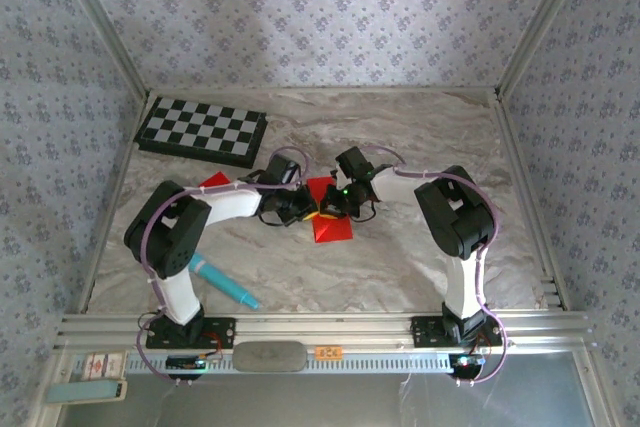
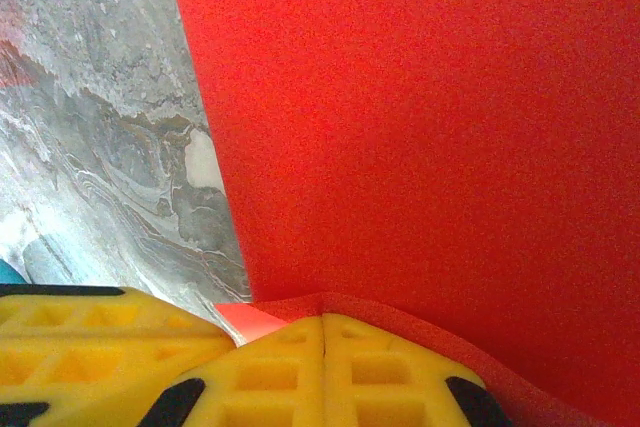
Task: Fold a paper plane with a square sheet of paper (pick it up from the middle)
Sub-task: Fold the triangle a second time at the center of the table.
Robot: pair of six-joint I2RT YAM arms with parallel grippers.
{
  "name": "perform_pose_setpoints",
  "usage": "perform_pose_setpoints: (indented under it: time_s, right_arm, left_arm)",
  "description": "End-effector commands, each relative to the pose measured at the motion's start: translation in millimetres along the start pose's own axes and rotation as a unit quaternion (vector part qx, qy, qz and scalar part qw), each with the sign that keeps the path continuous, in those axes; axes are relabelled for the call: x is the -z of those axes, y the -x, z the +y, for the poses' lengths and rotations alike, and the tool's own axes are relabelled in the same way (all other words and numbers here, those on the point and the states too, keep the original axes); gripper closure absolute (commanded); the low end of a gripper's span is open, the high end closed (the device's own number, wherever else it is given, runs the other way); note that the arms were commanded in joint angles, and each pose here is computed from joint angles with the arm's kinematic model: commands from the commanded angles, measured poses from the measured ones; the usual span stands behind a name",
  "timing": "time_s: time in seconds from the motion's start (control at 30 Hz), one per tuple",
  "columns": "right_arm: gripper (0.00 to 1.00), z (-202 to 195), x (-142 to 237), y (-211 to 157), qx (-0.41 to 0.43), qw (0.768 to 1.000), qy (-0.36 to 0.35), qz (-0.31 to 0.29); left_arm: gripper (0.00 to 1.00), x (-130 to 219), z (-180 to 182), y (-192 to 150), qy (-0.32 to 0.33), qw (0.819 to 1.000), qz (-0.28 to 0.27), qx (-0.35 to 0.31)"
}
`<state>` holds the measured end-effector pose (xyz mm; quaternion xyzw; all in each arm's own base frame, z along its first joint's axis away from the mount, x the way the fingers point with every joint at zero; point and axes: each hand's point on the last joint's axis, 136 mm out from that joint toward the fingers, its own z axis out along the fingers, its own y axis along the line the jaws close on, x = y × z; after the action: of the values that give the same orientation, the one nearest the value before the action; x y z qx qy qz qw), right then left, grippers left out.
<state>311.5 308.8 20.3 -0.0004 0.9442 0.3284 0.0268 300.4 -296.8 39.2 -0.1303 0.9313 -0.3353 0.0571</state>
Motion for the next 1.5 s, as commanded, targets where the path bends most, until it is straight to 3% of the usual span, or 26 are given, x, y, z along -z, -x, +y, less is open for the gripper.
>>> perform_pose_setpoints:
  time_s: [0.0,0.33,0.57,1.0,1.23,1.37,1.47]
  right_arm:
    - [1.00,-34,-9,-15,-0.027,0.998,-0.056,0.025]
    - [1.00,-17,-2,-9,-0.026,1.000,-0.005,0.007]
    - [1.00,12,24,5,0.006,0.999,0.043,-0.030]
    - [1.00,-33,11,-2,-0.010,0.999,-0.031,-0.025]
    - [1.00,-63,4,-10,-0.040,0.997,-0.064,-0.014]
    - [1.00,-70,2,-13,-0.050,0.996,-0.073,-0.009]
    - [1.00,-75,1,-15,-0.056,0.995,-0.081,-0.005]
  left_arm:
    - [1.00,-3,2,2,0.020,1.000,-0.001,-0.012]
    - [1.00,-13,25,-2,0.068,0.998,0.013,-0.003]
    - [1.00,-15,34,-5,0.097,0.995,0.021,-0.010]
    - [1.00,-14,24,-1,0.088,0.996,0.020,-0.023]
    - [1.00,-1,-8,5,0.039,0.998,0.009,-0.040]
    - [0.94,15,-45,-4,-0.006,0.998,-0.002,-0.070]
    - [0.91,22,-51,-13,-0.009,0.997,-0.004,-0.078]
